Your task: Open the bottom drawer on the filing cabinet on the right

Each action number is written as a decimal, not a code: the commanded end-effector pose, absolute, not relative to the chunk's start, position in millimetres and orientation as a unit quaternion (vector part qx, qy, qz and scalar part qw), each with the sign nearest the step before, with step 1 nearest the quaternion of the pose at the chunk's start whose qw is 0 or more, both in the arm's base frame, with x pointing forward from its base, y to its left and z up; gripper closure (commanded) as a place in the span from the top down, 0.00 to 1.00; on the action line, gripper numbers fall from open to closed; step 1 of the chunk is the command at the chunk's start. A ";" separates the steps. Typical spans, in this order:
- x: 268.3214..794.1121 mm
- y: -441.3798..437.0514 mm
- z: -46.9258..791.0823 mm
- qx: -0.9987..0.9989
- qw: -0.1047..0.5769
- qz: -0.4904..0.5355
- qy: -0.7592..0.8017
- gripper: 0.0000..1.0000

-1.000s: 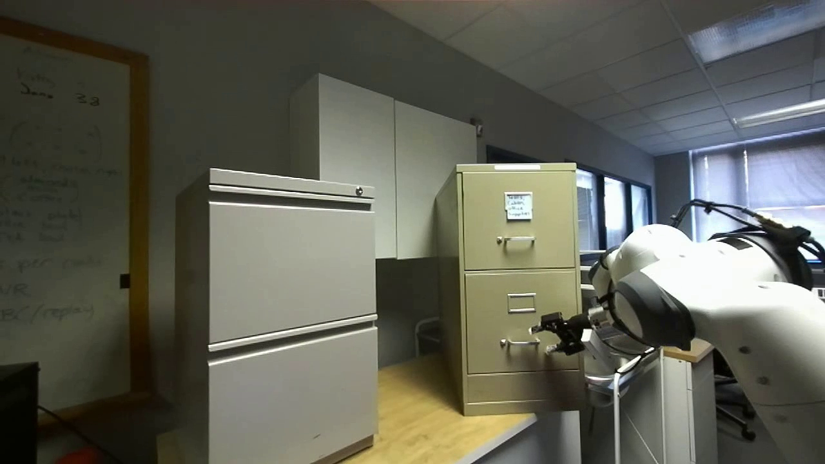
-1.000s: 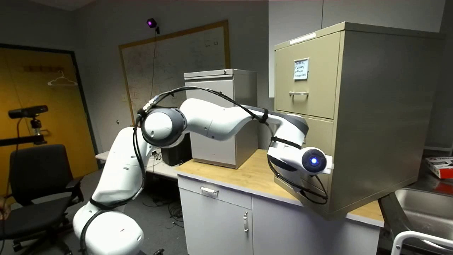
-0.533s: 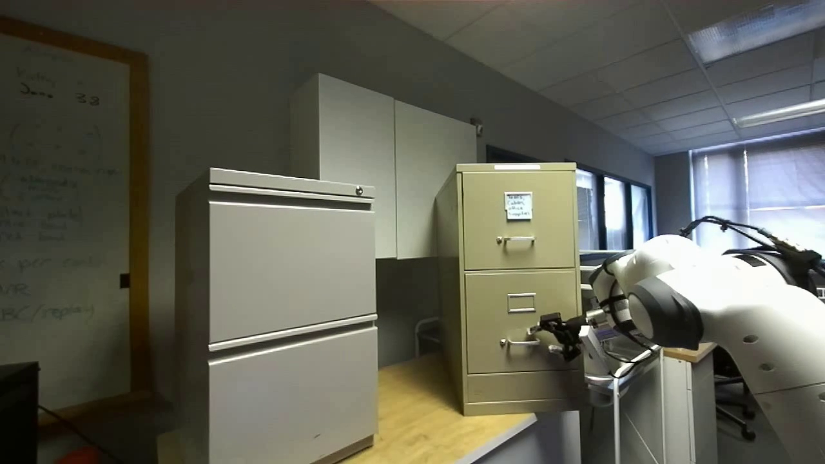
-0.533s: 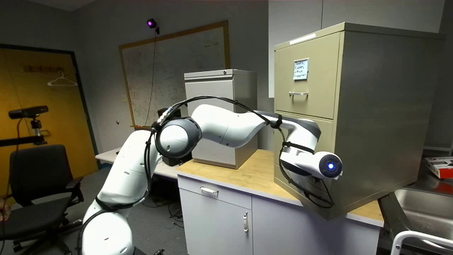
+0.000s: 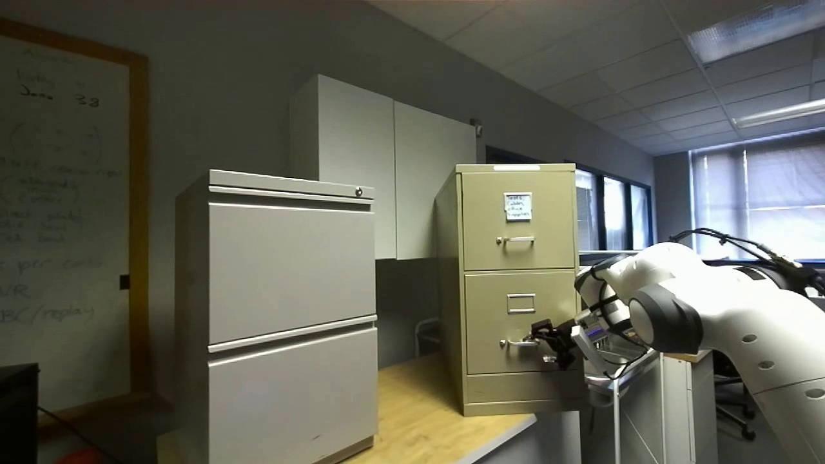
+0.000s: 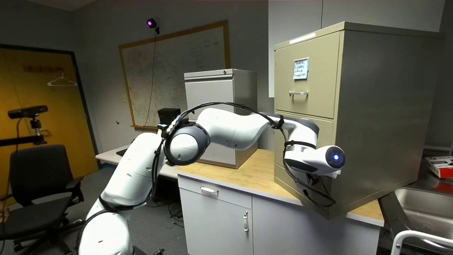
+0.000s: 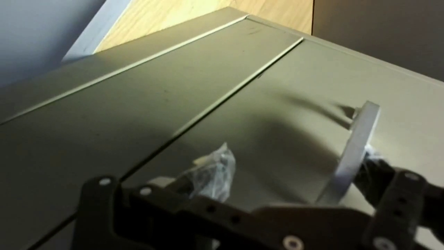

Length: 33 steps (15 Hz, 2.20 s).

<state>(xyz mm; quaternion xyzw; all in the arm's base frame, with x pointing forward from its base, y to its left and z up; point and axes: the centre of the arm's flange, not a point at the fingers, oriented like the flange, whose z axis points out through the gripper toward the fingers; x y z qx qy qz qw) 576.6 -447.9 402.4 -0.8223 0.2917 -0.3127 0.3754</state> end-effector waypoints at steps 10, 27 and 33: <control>582.3 -406.3 436.4 -0.845 0.330 -0.208 0.365 0.23; 539.9 -314.4 423.4 -0.900 0.181 -0.221 0.329 0.07; 512.1 -298.0 418.2 -0.914 0.155 -0.210 0.310 0.07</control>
